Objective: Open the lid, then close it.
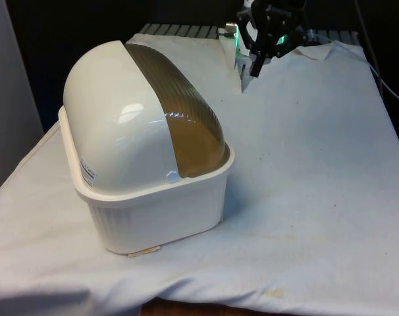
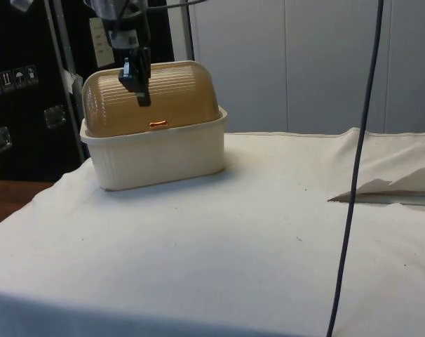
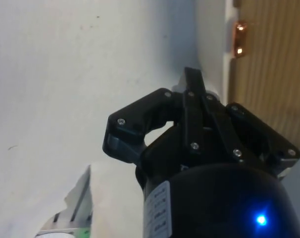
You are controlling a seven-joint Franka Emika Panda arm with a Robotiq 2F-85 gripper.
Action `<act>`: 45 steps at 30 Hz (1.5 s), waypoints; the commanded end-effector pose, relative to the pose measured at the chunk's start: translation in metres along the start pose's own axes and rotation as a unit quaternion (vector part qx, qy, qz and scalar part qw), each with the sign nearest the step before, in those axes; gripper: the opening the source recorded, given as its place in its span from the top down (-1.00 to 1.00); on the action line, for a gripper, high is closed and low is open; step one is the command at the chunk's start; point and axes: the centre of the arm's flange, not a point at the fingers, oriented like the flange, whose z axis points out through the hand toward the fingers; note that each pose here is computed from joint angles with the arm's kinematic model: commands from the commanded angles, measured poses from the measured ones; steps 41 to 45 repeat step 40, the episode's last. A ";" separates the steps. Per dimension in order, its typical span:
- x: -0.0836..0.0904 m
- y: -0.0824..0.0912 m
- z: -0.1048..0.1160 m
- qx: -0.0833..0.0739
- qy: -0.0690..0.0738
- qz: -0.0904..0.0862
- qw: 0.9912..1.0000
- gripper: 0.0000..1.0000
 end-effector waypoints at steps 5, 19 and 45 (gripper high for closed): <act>-0.007 -0.010 -0.003 0.026 -0.004 0.000 1.000 1.00; -0.021 -0.026 -0.006 0.070 -0.012 0.008 0.997 1.00; -0.031 -0.028 -0.004 0.111 -0.024 0.022 0.993 1.00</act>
